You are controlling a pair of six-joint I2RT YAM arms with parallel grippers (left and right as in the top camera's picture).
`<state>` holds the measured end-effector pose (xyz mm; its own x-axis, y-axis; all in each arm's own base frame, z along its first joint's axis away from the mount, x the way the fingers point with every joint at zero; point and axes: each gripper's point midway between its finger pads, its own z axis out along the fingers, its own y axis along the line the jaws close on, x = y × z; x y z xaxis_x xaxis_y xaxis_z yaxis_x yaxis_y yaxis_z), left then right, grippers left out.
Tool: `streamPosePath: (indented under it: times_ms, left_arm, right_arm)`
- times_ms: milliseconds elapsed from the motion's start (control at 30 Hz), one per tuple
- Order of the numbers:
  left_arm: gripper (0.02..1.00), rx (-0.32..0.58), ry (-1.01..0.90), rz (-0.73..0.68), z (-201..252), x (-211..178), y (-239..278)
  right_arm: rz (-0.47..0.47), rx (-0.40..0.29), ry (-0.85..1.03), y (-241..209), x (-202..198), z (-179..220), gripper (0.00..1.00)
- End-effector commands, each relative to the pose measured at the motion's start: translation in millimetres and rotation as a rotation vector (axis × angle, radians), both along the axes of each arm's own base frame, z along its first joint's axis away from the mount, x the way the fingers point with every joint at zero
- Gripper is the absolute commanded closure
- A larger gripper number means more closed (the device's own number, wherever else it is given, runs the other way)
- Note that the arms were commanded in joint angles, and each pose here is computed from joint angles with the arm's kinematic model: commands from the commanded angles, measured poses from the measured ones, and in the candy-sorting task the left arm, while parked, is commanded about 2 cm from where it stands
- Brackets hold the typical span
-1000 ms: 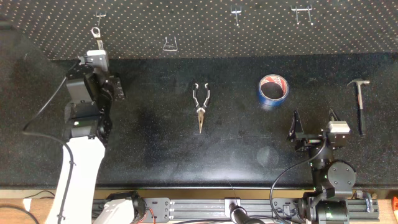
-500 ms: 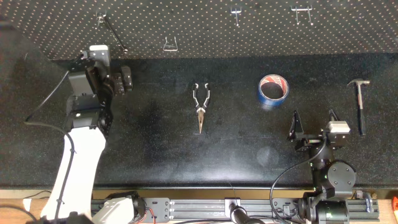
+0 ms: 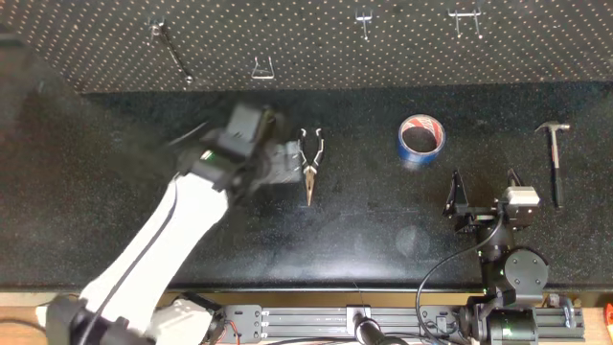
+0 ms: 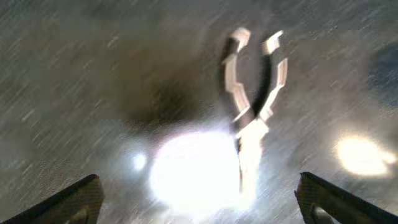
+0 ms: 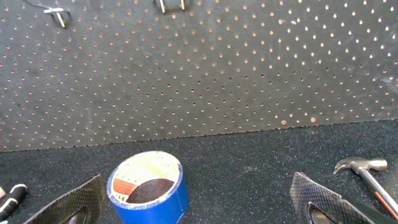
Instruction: Place Tools Onto Pegboard
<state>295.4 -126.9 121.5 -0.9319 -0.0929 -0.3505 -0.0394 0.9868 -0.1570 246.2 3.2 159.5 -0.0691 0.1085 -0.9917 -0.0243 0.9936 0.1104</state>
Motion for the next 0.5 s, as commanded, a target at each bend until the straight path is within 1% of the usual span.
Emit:
streamPosePath:
  times_ms: [33, 67, 200, 267, 333, 400, 500]
  left_arm:
    - [0.02, 0.081, 0.087, 0.026, -10.5, 47.9, -32.1]
    - [0.02, 0.062, 0.127, 0.013, -22.2, 60.9, -46.2]
    - [0.02, 0.083, 0.21, 0.009, -55.0, 60.5, -49.9]
    - [0.02, 0.069, 0.227, 0.002, -58.2, 56.8, -56.2]
    - [0.02, 0.081, 0.241, 0.003, -65.3, 53.0, -61.9]
    - [0.02, 0.091, 0.268, 0.037, -78.7, 50.9, -63.9]
    - [0.02, 0.108, 0.232, 0.04, -85.3, 59.2, -67.8]
  right_arm:
    - [0.005, 0.011, 0.001, 1.4, -0.2, -1.4, 0.025]
    - [0.005, 0.011, 0.001, 1.4, -0.2, -1.4, 0.025]
    - [0.005, 0.011, 0.001, 1.4, -0.2, -1.4, 0.025]
    - [0.005, 0.011, 0.001, 1.4, -0.2, -1.4, 0.025]
    - [0.005, 0.011, 0.001, 1.4, -0.2, -1.4, 0.025]
    - [0.005, 0.011, 0.001, 1.4, -0.2, -1.4, 0.025]
    - [0.005, 0.011, 0.001, 1.4, -0.2, -1.4, 0.025]
